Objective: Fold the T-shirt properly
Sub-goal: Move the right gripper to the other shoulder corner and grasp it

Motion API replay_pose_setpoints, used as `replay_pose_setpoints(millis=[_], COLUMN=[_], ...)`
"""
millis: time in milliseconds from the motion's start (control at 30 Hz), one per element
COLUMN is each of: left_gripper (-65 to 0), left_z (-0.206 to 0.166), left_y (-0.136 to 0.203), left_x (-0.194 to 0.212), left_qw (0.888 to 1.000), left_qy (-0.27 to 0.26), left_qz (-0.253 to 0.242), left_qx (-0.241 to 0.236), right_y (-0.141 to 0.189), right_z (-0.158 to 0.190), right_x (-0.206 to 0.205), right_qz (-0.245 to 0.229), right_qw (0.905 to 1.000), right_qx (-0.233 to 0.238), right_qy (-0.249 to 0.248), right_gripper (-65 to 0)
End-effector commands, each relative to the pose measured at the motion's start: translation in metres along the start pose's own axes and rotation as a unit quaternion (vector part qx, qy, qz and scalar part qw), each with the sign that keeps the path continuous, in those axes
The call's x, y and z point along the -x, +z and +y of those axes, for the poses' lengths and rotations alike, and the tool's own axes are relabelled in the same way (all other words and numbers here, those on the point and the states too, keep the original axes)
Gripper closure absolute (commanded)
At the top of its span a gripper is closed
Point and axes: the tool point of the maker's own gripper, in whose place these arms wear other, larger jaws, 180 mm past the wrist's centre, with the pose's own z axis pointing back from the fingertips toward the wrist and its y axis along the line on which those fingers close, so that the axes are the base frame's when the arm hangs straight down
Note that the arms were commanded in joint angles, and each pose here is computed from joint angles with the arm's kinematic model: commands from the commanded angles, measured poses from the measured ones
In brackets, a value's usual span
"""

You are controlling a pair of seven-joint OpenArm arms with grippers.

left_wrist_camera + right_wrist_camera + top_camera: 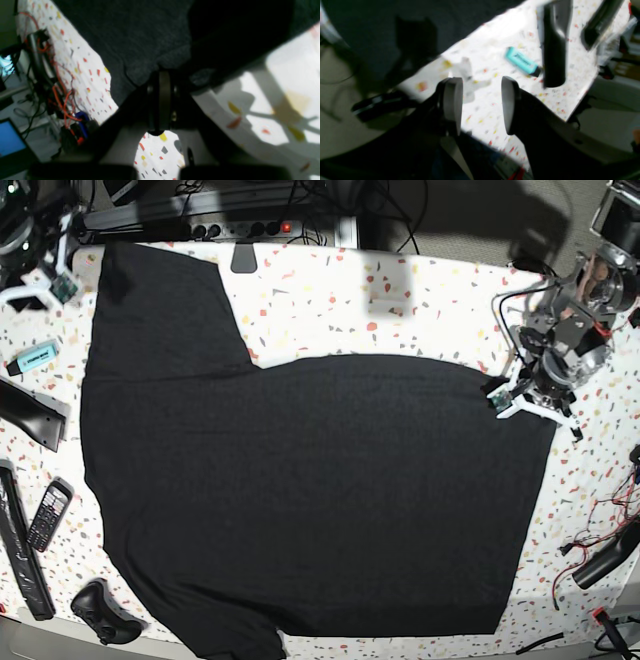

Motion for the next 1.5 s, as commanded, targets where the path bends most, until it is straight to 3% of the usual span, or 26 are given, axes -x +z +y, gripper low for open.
replay_pose_setpoints(millis=[0, 333, 667, 967, 1233, 1333, 1467], left_gripper=[0.0, 0.0, 0.0, 0.0, 0.0, 0.0, 0.0], left_z=[-0.024, -0.015, -0.015, -0.015, -0.016, -0.016, -0.017], left_y=[-0.002, -0.003, -0.003, -0.003, -0.003, -0.003, -0.003], left_x=[-0.002, 0.0, 0.001, 0.002, 0.001, 0.001, 0.002], left_qw=[0.999, 1.0, 1.0, 1.0, 1.0, 1.0, 1.0], left_qy=[0.0, 0.006, 0.006, 0.006, 0.007, 0.007, 0.007], left_qz=[-0.005, 0.008, 0.01, 0.011, 0.011, 0.009, 0.01], left_qx=[0.049, 0.02, 0.021, 0.021, 0.021, 0.021, 0.023], right_y=[-0.004, -0.06, -0.084, -0.096, -0.096, -0.097, -0.097], right_z=[-0.01, 0.012, 0.047, 0.058, 0.058, 0.054, 0.029], right_x=[-0.005, 0.018, -0.011, -0.04, -0.034, -0.034, -0.031], right_qz=[-0.007, 0.061, 0.031, 0.003, 0.02, 0.023, 0.036], right_qw=[0.9998, 0.9877, 0.983, 0.9856, 0.9861, 0.9875, 0.9936], right_qx=[0.012, -0.005, -0.049, -0.055, -0.06, -0.05, 0.017], right_qy=[0.014, 0.144, 0.174, 0.16, 0.154, 0.148, 0.106], right_gripper=[-25.0, -25.0, -25.0, -24.6, -1.0, 0.0, 0.0])
